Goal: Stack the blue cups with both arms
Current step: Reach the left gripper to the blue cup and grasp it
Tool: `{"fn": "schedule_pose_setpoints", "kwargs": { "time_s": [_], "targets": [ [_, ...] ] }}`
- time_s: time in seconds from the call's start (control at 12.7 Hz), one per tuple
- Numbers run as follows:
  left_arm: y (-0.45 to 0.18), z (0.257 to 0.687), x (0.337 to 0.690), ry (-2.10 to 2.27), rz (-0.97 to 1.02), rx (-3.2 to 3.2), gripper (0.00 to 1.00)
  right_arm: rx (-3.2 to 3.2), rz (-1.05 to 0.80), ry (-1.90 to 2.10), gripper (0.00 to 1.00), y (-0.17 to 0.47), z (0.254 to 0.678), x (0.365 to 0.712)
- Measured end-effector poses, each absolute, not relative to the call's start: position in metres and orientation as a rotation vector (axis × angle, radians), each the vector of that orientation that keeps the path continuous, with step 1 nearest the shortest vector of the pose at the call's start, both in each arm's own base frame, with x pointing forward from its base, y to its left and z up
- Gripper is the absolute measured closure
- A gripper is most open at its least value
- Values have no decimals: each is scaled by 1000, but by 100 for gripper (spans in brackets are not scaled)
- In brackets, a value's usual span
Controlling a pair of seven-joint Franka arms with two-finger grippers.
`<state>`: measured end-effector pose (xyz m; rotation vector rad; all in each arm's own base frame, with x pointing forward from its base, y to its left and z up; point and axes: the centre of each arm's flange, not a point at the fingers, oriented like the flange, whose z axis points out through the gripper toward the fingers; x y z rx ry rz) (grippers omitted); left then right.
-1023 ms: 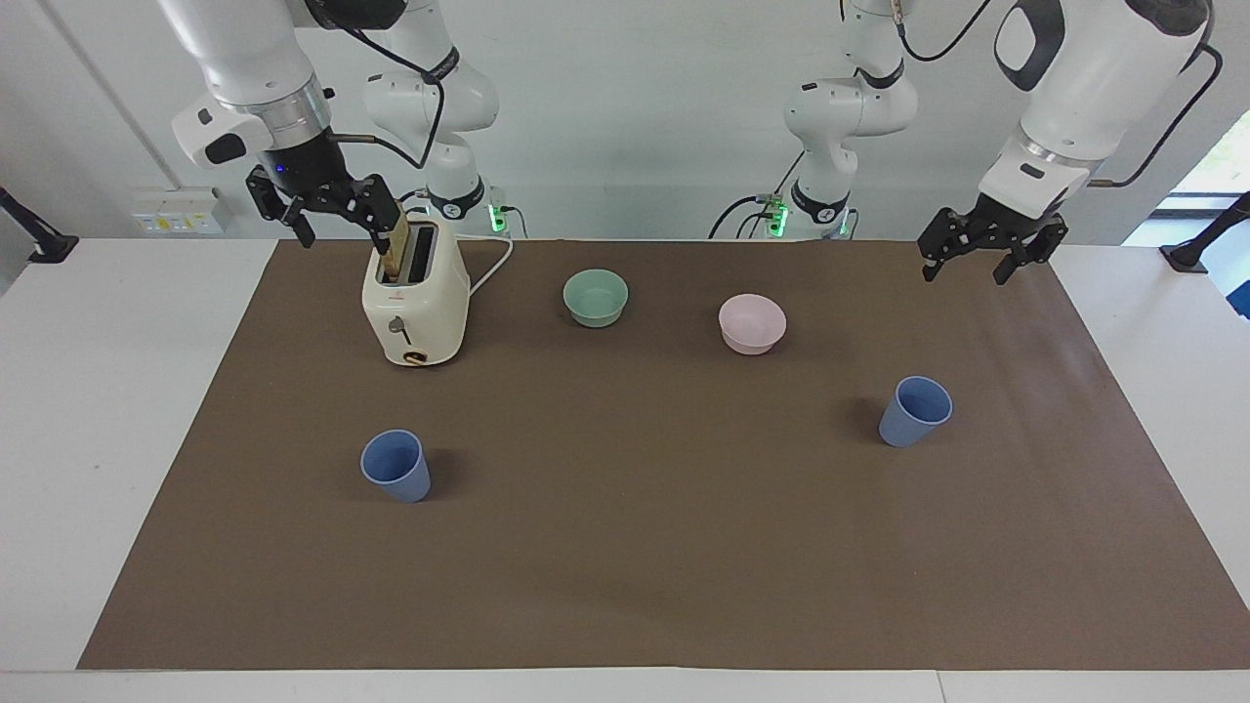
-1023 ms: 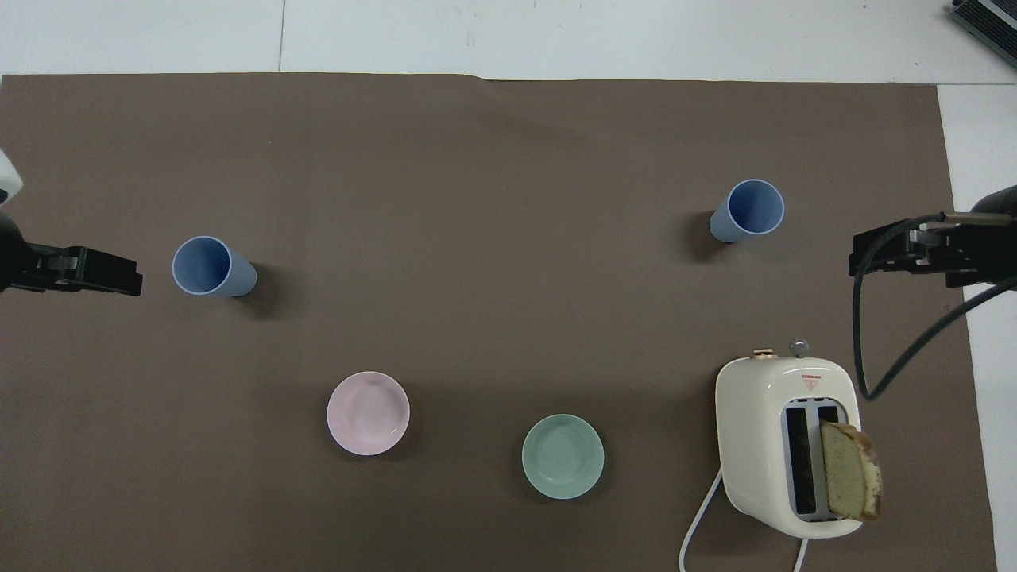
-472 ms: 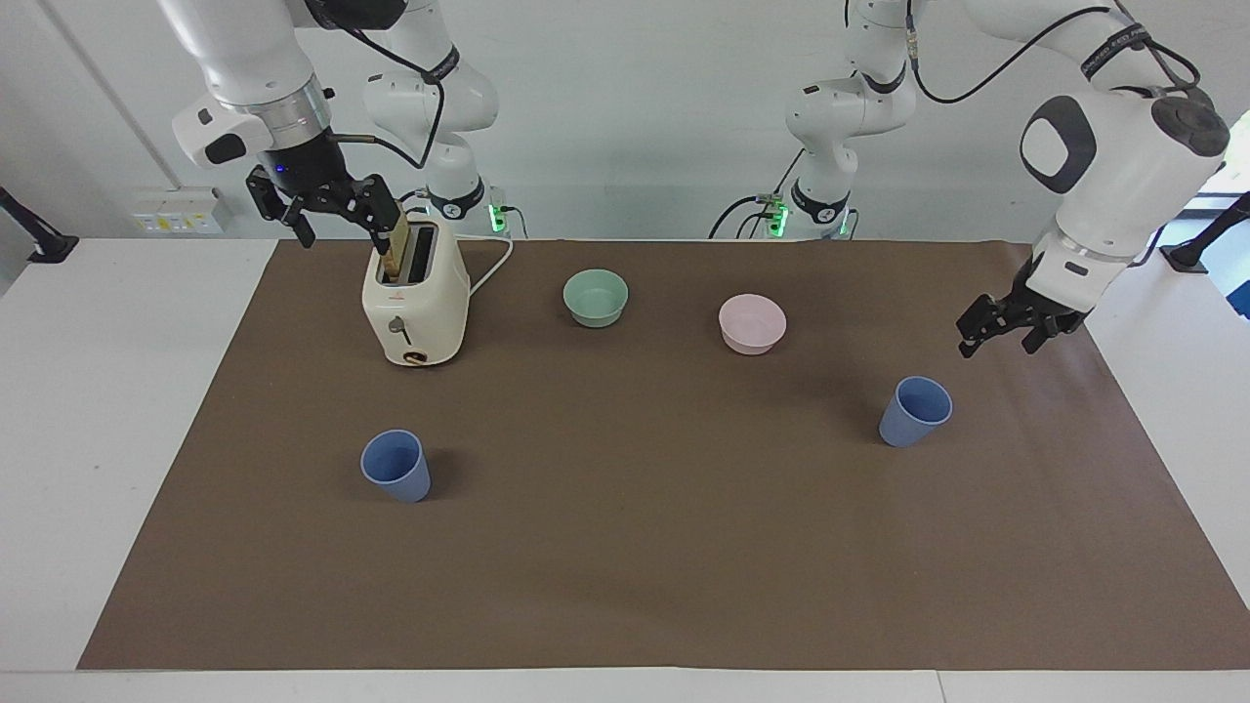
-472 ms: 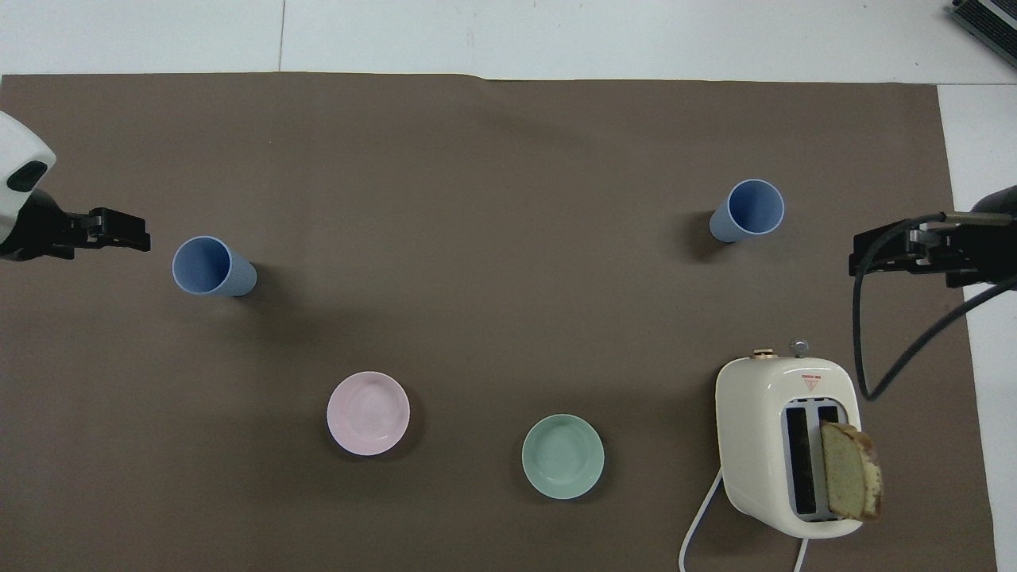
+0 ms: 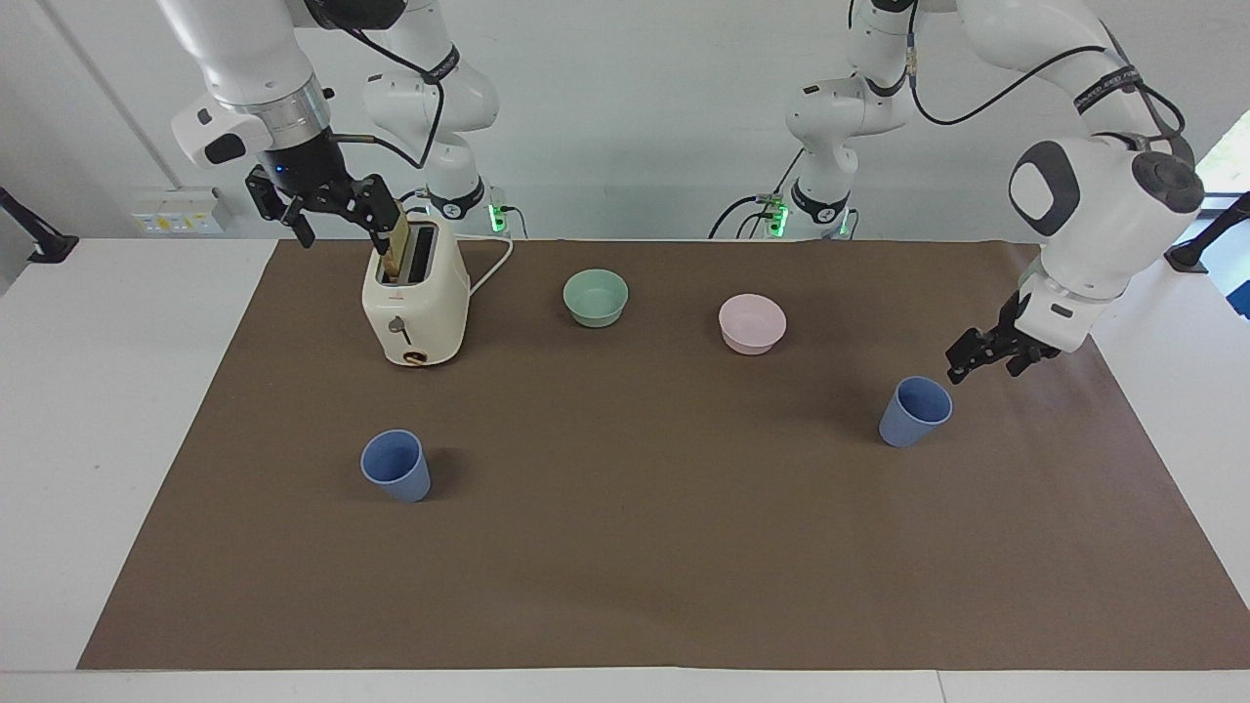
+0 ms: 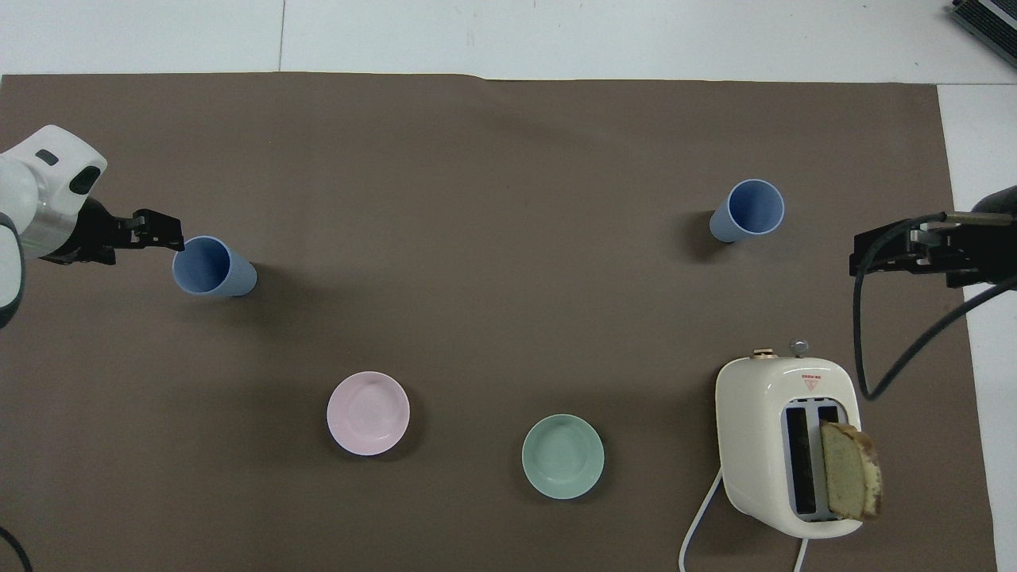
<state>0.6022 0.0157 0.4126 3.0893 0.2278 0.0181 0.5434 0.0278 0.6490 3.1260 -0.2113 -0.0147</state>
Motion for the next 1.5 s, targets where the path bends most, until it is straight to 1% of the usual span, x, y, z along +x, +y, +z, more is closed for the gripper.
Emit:
{"fn": "schedule_pose_setpoints", "kwargs": {
  "time_s": [0.24,0.47,0.63,0.71,0.79,1.02,1.18,1.5],
  "targets": [
    [14,399,603,229,8,3088,0,3126,-15,-211,0,28,649,543],
    [10,371,596,228,-14,3088,0,3126,-15,-212,0,28,649,543],
    [10,364,593,233,-10,3087,1,3126,-15,-213,0,27,649,543],
    [10,365,593,235,-7,3087,13,3126,-15,-213,0,27,649,543],
    [10,365,593,235,-6,3087,32,3126,-15,-213,0,27,649,543],
    [10,366,594,235,-2,3087,69,3126,-15,-213,0,27,649,544],
    [10,376,599,239,24,3085,96,3126,-15,-213,0,27,649,544],
    [9,426,615,254,39,3079,96,3126,-15,-213,0,27,649,544]
  ]
}}
